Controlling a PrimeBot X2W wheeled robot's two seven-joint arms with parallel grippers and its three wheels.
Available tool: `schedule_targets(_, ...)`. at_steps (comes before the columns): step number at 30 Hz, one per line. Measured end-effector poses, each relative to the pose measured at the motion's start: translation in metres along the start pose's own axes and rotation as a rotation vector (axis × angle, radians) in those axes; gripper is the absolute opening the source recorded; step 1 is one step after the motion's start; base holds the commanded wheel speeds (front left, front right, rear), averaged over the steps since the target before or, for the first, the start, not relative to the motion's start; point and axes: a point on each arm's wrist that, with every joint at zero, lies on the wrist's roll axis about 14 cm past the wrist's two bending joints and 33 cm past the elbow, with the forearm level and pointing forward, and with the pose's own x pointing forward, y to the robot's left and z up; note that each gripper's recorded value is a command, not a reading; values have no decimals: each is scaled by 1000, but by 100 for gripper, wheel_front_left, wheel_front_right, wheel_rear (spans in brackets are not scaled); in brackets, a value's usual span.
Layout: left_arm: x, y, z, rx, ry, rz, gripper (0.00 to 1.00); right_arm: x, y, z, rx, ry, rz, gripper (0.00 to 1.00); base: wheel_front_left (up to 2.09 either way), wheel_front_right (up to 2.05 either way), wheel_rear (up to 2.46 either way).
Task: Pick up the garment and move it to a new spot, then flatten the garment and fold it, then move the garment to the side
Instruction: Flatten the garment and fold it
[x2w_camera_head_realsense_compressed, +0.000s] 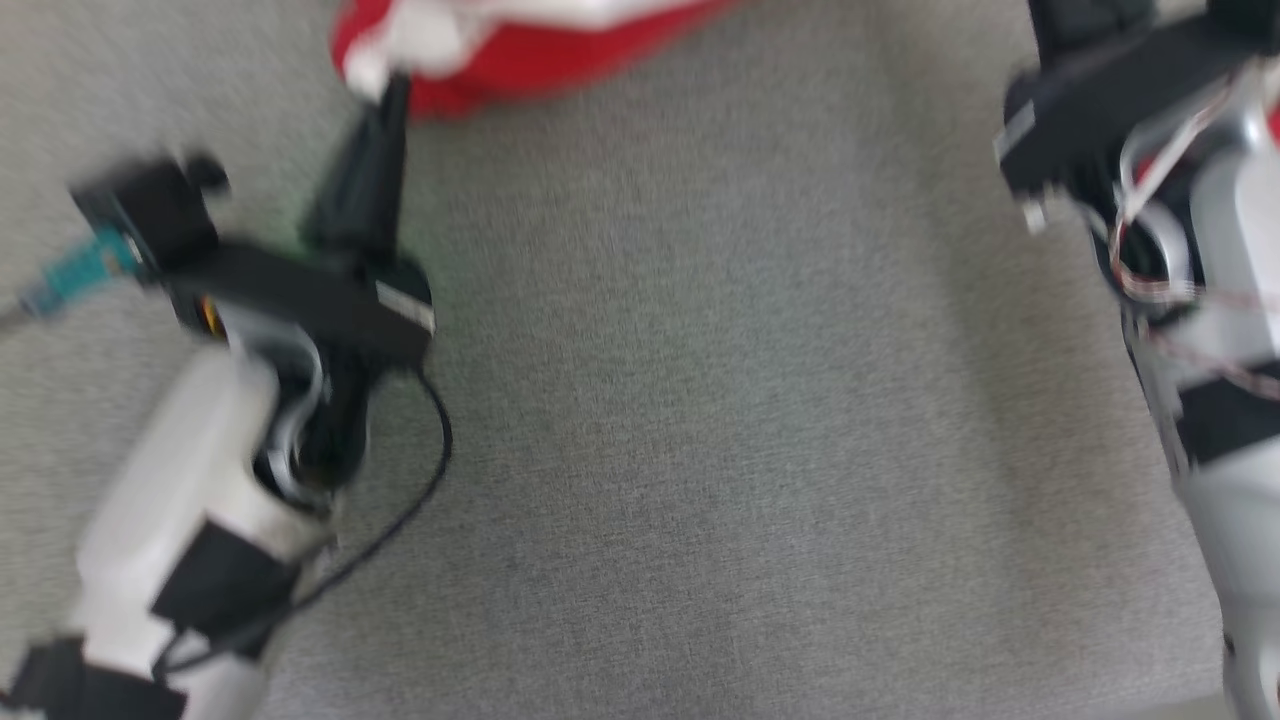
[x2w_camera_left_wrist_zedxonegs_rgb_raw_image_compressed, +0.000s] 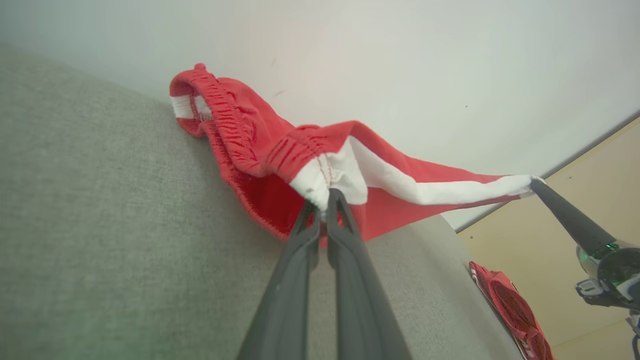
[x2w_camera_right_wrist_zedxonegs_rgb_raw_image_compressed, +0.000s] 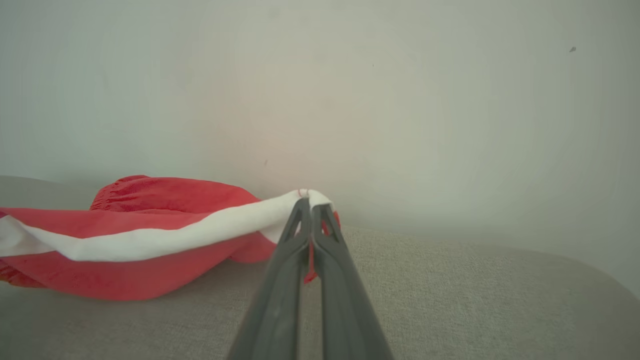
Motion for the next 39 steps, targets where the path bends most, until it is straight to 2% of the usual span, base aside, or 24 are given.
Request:
schedule_targets(6,-46,-20,-19,-77,78,28,0,-55,-4,6,-5,70,-23,0,0,0,0)
schedule_targets(9,-71,-31,-32,-93,133,44,0,-85,-2,0,16,139,-30,0,0,0,0)
schedule_targets(11,-93,-43,-42,-101,166,60,0,-118,-2,-11,40,237,-37,0,0,0,0)
schedule_targets(15,-121,-58,-53,-78,211,86,0,-164,2,-23,56,353,-39,0,0,0,0)
schedule_targets(20,-164,-55,-58,-20,237,175,0,-219,16,-47,100,502,-28,0,0,0,0)
schedule_targets(25,-203,-56,-65,-23,257,232,0,-271,32,-78,157,655,-24,0,0,0,0)
schedule_targets(31,-240,-56,-80,-11,309,288,0,-315,55,-101,240,783,11,0,0,0,0)
schedule_targets(35,-258,-63,-95,-49,366,289,0,-331,64,-107,263,836,27,0,0,0,0)
schedule_targets(39,-260,-67,-88,-59,339,278,0,-322,60,-95,223,781,21,0,0,0,0)
